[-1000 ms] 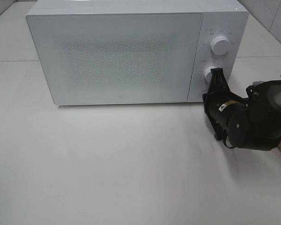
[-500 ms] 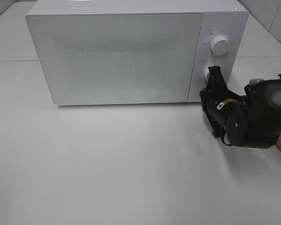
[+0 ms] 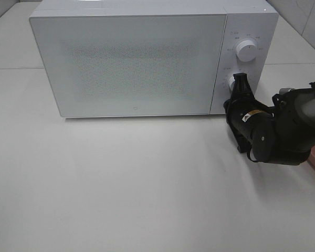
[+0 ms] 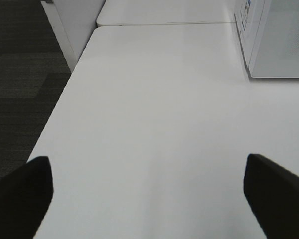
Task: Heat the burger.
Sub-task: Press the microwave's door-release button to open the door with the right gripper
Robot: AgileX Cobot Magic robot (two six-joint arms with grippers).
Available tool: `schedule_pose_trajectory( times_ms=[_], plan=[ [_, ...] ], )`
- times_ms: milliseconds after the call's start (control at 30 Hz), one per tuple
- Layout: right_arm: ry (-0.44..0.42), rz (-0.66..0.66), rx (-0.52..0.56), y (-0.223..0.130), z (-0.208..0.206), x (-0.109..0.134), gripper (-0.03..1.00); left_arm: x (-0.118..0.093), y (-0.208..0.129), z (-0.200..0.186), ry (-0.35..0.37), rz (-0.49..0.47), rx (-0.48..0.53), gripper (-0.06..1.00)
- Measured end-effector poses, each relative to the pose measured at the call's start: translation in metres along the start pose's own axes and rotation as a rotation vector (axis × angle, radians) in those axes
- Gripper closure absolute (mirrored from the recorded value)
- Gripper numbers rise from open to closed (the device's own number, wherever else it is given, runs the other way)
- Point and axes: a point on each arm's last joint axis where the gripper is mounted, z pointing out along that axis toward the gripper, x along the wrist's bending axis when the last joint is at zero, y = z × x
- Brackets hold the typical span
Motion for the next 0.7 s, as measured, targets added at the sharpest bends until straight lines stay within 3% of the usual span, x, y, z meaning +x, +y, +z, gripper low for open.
schedule_pose_trajectory(
  times_ms=[700],
  plan=[
    [-0.014,0.013,-0.001,0.0028,0.0057,0.0023,0.95,0.0000,0.0000,0.0000,0.000,0.000,0.000,-0.03]
  ],
)
